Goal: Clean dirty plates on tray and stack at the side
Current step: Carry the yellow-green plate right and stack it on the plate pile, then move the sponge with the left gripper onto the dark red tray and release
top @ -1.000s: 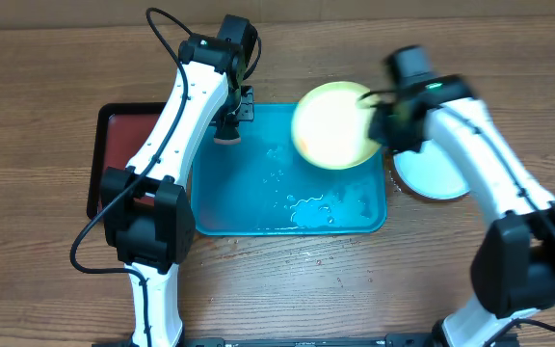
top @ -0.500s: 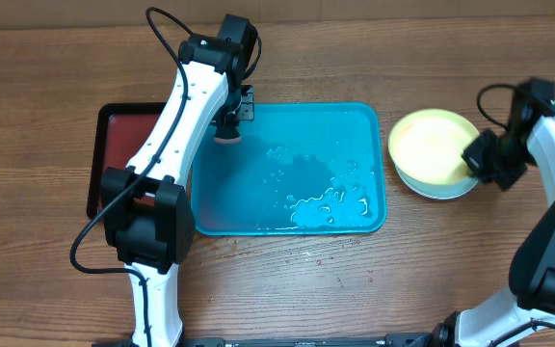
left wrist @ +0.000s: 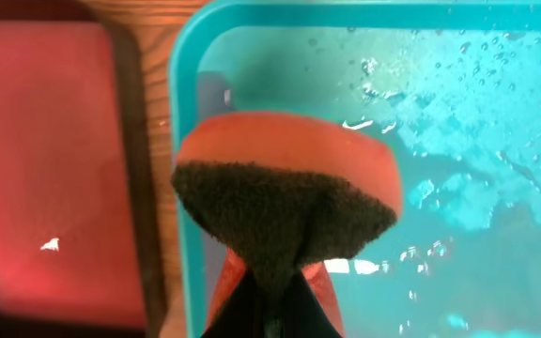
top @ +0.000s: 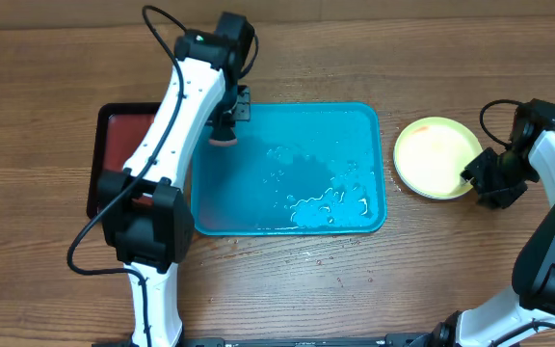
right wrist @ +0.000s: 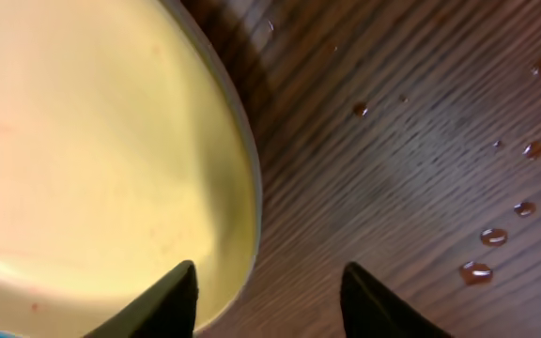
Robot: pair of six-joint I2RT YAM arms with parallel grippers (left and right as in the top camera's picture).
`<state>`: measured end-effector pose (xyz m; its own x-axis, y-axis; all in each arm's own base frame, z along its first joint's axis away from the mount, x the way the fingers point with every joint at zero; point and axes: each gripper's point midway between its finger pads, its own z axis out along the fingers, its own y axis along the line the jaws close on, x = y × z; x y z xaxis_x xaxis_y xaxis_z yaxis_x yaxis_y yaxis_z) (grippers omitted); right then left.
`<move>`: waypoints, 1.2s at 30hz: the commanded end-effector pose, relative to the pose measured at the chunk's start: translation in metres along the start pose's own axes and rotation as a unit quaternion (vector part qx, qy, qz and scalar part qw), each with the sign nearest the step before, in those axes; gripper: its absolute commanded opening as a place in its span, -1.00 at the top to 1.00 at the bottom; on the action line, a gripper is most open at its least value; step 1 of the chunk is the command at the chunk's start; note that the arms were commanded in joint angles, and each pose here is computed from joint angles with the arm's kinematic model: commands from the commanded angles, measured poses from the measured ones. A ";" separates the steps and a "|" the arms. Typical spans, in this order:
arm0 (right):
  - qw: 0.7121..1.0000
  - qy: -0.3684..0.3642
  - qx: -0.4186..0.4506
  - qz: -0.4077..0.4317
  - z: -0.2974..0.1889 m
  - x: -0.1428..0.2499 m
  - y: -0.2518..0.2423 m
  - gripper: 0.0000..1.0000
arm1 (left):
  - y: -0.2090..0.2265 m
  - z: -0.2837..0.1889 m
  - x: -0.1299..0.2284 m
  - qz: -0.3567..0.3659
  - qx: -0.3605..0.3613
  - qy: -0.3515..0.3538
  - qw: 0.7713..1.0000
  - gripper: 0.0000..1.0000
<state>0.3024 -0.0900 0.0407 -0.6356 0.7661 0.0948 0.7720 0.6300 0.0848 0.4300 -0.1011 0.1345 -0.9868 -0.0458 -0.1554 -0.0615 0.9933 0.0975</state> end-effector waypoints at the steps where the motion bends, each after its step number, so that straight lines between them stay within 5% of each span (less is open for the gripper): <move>1: 0.998 -0.020 -0.045 -0.041 -0.030 -0.011 0.023 -0.18 | 0.023 -0.050 -0.014 -0.005 0.013 -0.044 0.999 0.91; 6: 0.992 -0.050 -0.075 -0.090 -0.076 -0.011 0.048 -0.61 | 0.058 -0.076 0.002 0.000 0.002 -0.028 1.000 0.92; 11: 0.976 -0.073 -0.119 -0.168 -0.104 0.015 0.091 -0.79 | 0.103 -0.076 0.021 -0.038 -0.015 0.018 0.999 0.91; 22: 0.933 -0.083 -0.134 -0.323 -0.090 0.092 0.176 -1.00 | 0.180 -0.019 0.040 -0.133 -0.027 0.082 0.987 0.92; 36: 0.924 -0.072 -0.132 -0.352 -0.086 0.115 0.185 -1.00 | 0.184 0.108 0.033 -0.073 -0.036 0.025 0.996 0.91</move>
<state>0.3704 0.1036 0.1487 -0.9579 0.2167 -0.1882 0.1483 0.9352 0.3217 0.4072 0.0898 0.0485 -0.9534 -0.2746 -0.1253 -0.2902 0.9480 0.1305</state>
